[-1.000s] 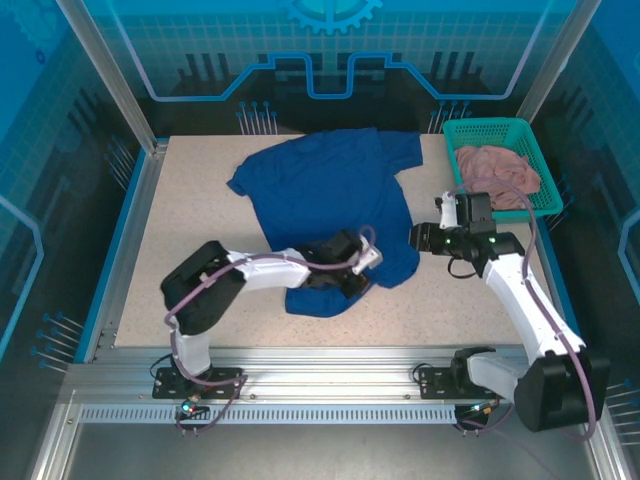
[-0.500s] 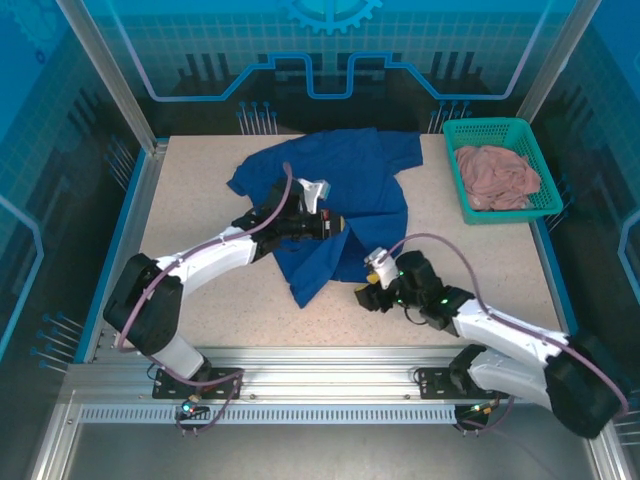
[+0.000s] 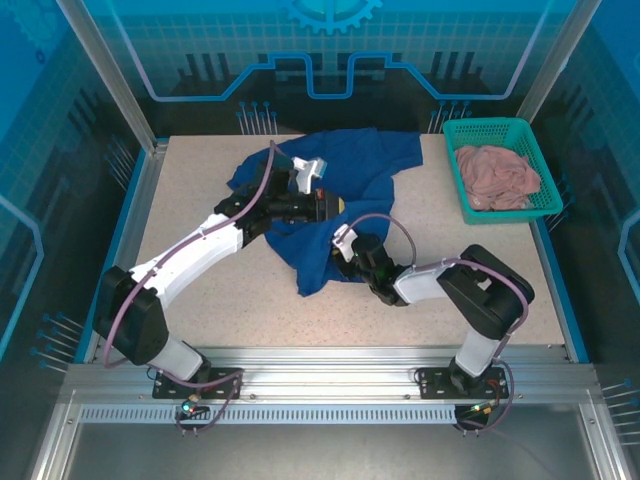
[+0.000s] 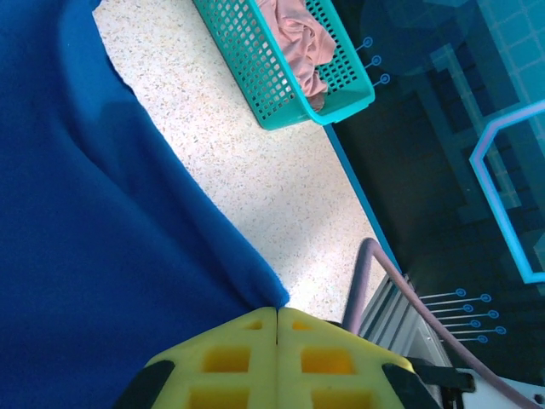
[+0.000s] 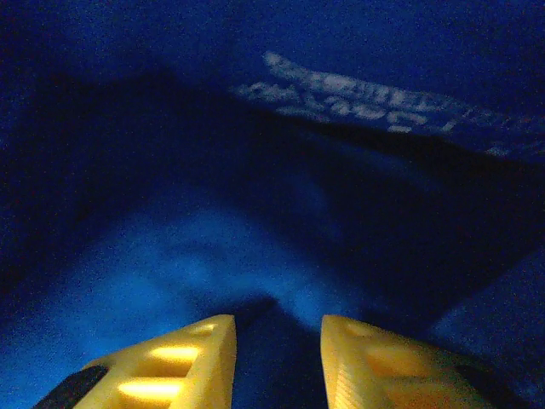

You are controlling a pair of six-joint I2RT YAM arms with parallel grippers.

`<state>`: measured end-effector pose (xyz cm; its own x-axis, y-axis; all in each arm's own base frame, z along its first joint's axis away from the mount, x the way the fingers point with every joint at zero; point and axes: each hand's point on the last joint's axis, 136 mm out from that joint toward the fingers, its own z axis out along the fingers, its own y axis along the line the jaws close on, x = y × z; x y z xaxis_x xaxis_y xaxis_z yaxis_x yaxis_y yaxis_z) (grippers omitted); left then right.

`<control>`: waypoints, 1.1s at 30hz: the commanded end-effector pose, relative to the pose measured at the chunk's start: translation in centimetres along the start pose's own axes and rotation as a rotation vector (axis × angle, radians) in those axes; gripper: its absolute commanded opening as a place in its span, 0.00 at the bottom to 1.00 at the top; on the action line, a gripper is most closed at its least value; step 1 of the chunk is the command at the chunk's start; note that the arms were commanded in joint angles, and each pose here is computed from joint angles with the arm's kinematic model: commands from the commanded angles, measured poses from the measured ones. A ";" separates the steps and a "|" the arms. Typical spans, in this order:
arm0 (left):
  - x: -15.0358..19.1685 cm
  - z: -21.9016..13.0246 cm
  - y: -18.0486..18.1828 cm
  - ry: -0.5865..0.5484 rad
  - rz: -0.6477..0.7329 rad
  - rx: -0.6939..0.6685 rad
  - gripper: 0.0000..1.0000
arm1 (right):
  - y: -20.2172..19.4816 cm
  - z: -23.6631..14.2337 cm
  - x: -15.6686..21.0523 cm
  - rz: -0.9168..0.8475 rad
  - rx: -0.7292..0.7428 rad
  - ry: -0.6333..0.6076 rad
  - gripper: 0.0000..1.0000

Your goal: Fold the inside-out t-shirt

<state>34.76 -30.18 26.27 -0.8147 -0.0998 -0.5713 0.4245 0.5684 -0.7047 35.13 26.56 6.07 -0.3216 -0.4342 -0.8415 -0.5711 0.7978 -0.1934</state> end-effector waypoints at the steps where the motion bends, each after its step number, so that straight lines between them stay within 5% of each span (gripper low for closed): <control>1: -0.8 -2.1 -1.7 -0.014 0.029 0.042 0.00 | -2.9 1.1 -2.0 0.074 0.087 -0.038 0.31; 7: -1.9 -3.3 -3.8 -0.064 0.025 0.132 0.00 | -5.1 2.0 -1.3 0.118 0.176 0.055 0.25; 12: -3.3 -3.6 -6.3 -0.100 0.031 0.191 0.00 | -2.9 2.8 -1.8 -0.043 0.209 0.076 0.27; 19: -3.4 -2.6 -7.8 -0.101 0.093 0.152 0.00 | 1.3 3.8 -4.6 -0.110 0.054 0.018 0.39; 29: -1.8 -4.7 -11.5 -0.091 0.164 0.249 0.00 | -5.7 5.8 -3.6 0.226 0.162 0.195 0.48; 33: -2.1 -5.8 -11.5 -0.118 0.188 0.211 0.00 | -6.5 4.9 -3.6 0.272 0.154 0.154 0.50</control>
<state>30.99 -32.50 35.72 -0.7204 -0.1167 -0.6837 0.5872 0.4221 -0.6907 44.71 25.94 8.91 -0.5039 -0.2985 -0.8105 -0.3637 0.9245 -0.1143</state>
